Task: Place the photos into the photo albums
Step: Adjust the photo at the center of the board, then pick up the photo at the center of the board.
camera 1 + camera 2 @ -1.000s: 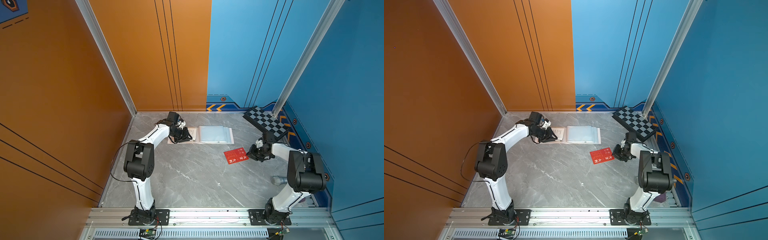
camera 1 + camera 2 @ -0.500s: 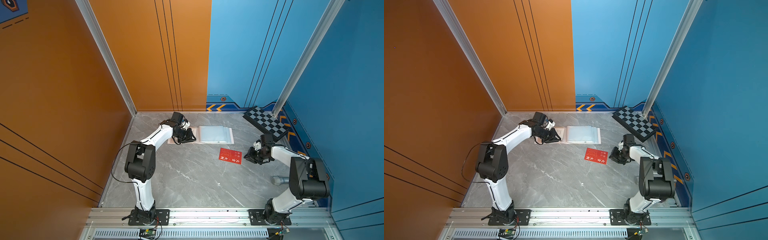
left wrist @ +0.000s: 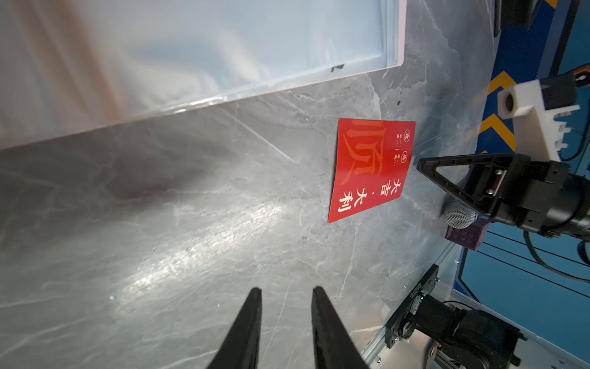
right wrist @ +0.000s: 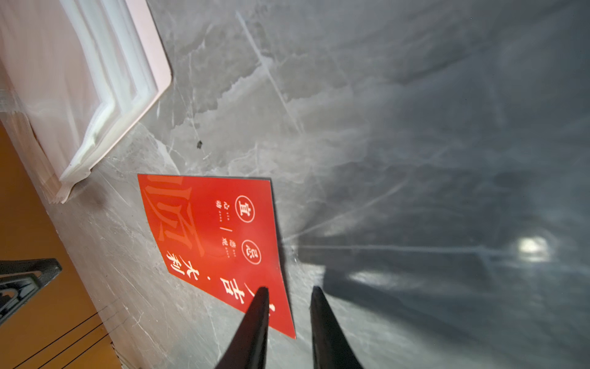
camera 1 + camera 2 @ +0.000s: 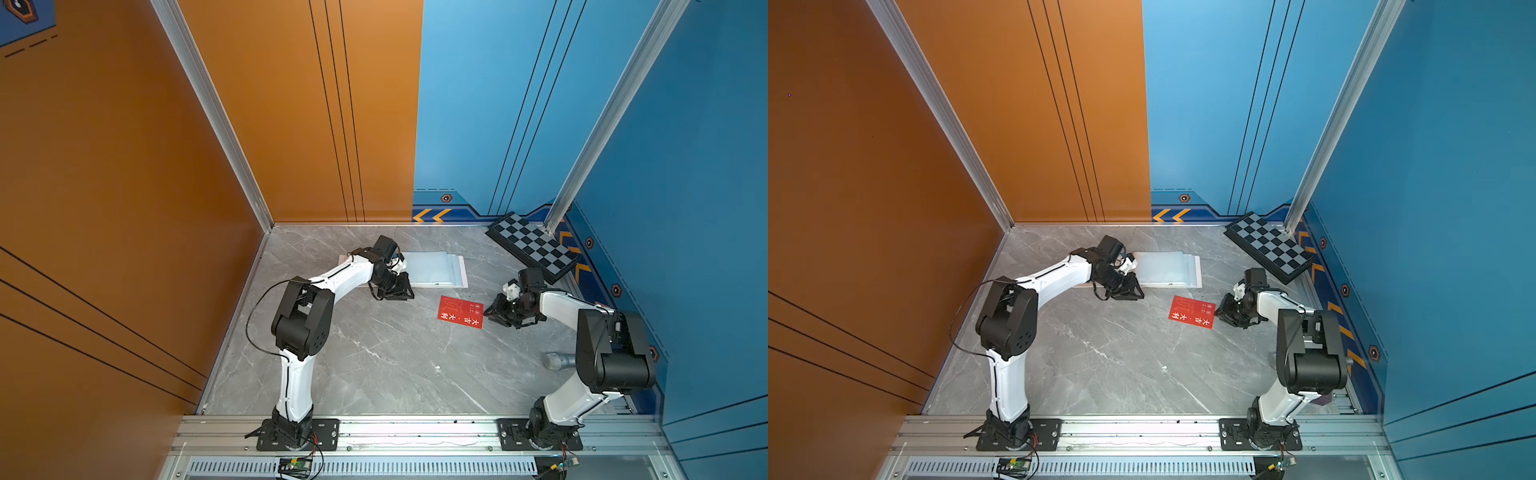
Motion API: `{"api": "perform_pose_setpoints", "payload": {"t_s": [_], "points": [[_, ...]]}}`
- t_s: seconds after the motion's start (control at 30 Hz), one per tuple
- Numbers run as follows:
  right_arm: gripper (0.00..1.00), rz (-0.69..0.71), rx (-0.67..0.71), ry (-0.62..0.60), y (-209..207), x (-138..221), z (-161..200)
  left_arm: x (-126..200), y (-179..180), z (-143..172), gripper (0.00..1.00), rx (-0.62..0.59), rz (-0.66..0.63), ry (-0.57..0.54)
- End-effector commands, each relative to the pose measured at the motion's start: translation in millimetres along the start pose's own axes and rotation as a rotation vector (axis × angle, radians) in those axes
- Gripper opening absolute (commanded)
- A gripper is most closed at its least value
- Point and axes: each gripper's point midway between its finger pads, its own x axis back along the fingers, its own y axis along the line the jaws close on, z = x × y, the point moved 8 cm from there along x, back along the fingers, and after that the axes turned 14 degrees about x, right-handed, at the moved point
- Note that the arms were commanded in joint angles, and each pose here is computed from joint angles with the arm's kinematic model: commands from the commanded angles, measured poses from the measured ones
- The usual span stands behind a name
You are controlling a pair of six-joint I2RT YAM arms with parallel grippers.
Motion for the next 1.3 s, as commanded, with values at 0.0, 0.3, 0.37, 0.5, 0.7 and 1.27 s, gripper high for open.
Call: {"api": "perform_pose_setpoints", "payload": {"t_s": [0.0,0.3,0.37,0.5,0.7,1.27], "points": [[0.26,-0.046,0.016,-0.010,3,-7,-7,-11,-12,3,0.31,-0.039,-0.071,-0.031],[0.29,-0.078,0.020,0.013,3,-15,-10,-67,-43,11,0.31,-0.119,-0.112,-0.004],[0.29,-0.080,0.023,0.007,3,-13,-10,-77,-46,9,0.31,-0.118,-0.102,0.005],[0.30,-0.073,0.020,0.005,2,-12,-10,-90,-49,6,0.31,-0.121,-0.092,0.016],[0.31,-0.079,0.017,0.016,3,-16,-9,-99,-40,3,0.31,-0.082,-0.103,0.020],[0.31,-0.161,-0.017,0.020,5,-21,-9,-117,-40,12,0.31,-0.066,-0.076,0.055]]}}
